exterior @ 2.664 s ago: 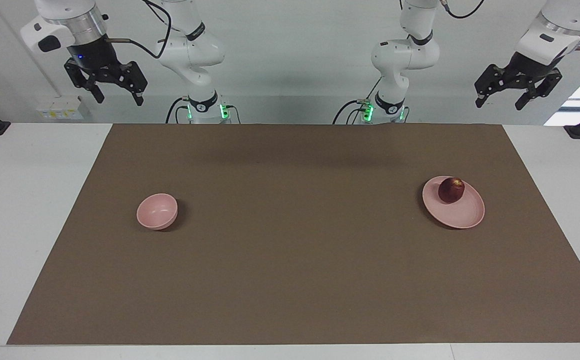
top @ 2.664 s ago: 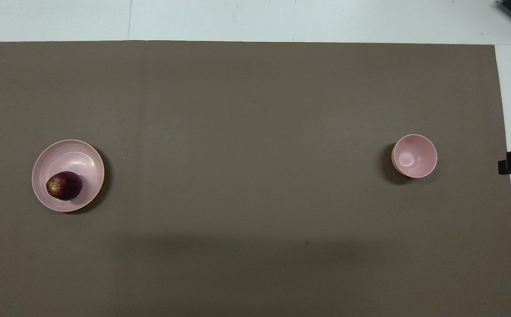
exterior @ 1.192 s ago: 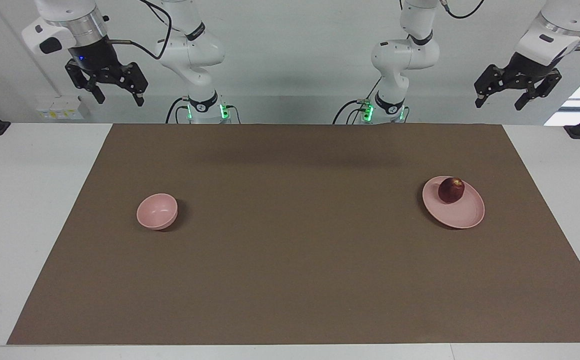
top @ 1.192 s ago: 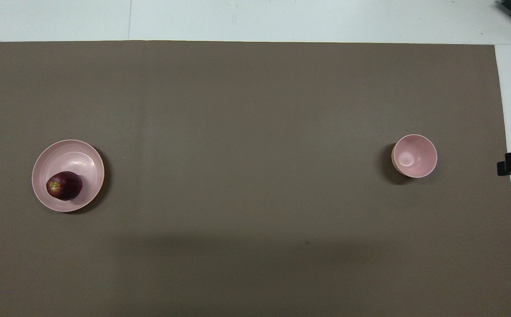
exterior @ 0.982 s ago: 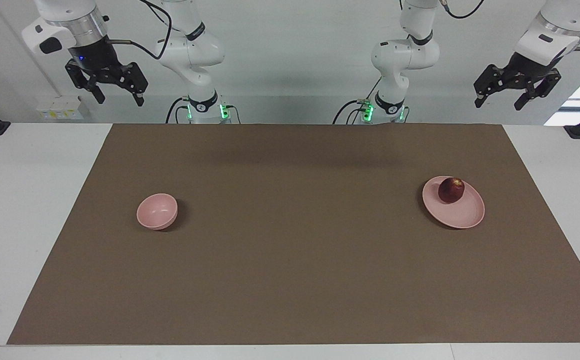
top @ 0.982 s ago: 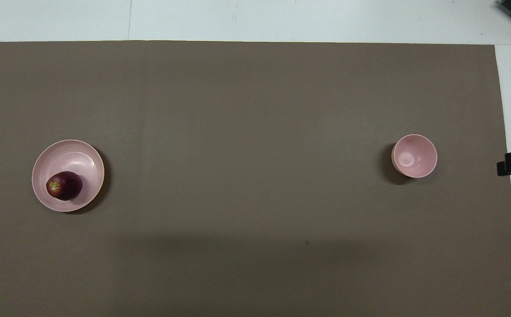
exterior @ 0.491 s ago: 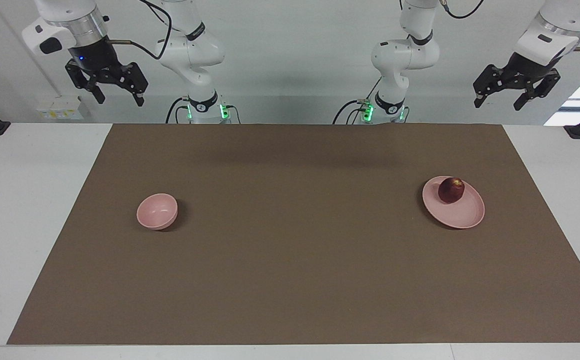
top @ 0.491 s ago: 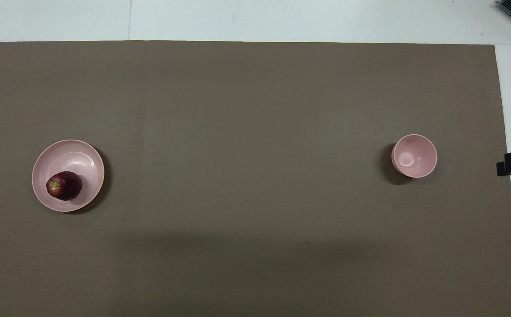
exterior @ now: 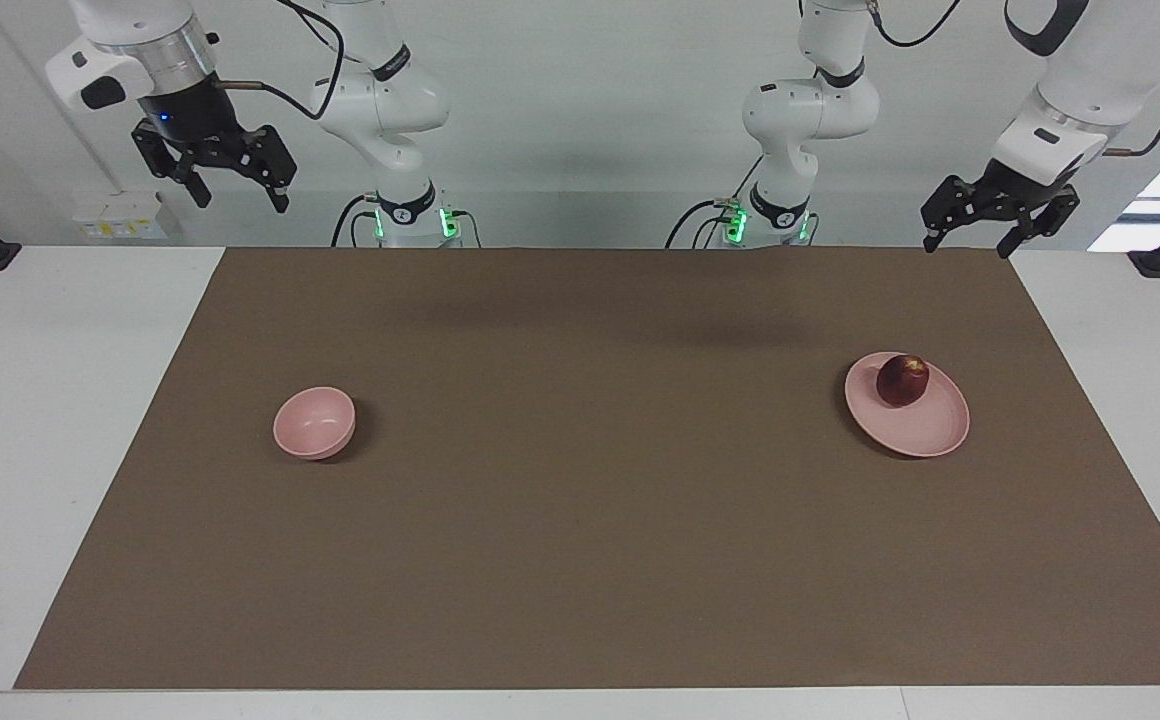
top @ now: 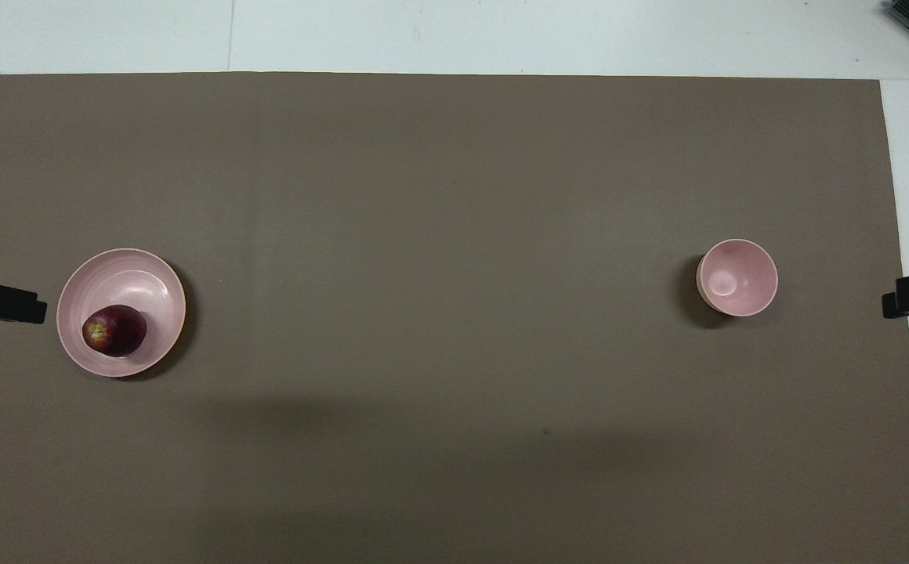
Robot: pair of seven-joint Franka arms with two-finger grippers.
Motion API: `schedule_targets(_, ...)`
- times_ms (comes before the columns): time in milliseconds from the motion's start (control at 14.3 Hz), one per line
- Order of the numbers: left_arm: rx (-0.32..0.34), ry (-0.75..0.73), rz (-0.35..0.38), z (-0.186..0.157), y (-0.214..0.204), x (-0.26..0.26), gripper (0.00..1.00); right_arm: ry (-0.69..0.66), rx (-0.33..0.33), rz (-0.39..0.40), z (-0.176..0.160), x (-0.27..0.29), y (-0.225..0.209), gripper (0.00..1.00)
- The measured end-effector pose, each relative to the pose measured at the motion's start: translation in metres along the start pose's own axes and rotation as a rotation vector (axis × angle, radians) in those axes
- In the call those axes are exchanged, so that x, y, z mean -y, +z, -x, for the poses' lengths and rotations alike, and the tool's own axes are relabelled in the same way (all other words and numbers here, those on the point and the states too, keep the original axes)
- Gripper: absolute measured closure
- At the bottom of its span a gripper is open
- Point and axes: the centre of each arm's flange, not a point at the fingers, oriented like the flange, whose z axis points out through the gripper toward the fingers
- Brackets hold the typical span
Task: Move apple from plate to bowl
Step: 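Reach the left gripper down to the apple on the pink plate, then grasp the apple with the left gripper and lift it off the plate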
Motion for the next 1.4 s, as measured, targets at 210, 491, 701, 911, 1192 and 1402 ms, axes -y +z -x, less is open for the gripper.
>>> schedule_targets(210, -0.011, 0.0, 0.0, -0.004, 0.043, 0.006, 0.0, 0.0, 0.007, -0.003, 0.007, -0.001, 0.002, 0.0)
schedule_targets(491, -0.043, 0.003, -0.002, -0.004, 0.097, 0.024, 0.0, 0.004, 0.007, -0.004, 0.008, -0.004, 0.002, 0.0)
schedule_targets(701, -0.074, 0.007, -0.007, 0.0, 0.137, 0.032, 0.0, 0.0, 0.008, -0.003, 0.008, -0.002, 0.003, 0.0)
schedule_targets(911, -0.076, 0.014, -0.01, 0.005, 0.171, 0.039, 0.0, 0.002, 0.008, -0.004, 0.008, -0.003, 0.003, 0.0)
schedule_targets(1192, -0.088, 0.005, -0.016, 0.007, 0.216, 0.047, 0.0, 0.009, 0.009, -0.004, 0.008, -0.007, 0.003, 0.0)
schedule_targets(1402, -0.084, -0.004, -0.018, 0.004, 0.234, 0.052, 0.0, 0.004, 0.009, -0.004, 0.008, -0.004, 0.003, 0.0)
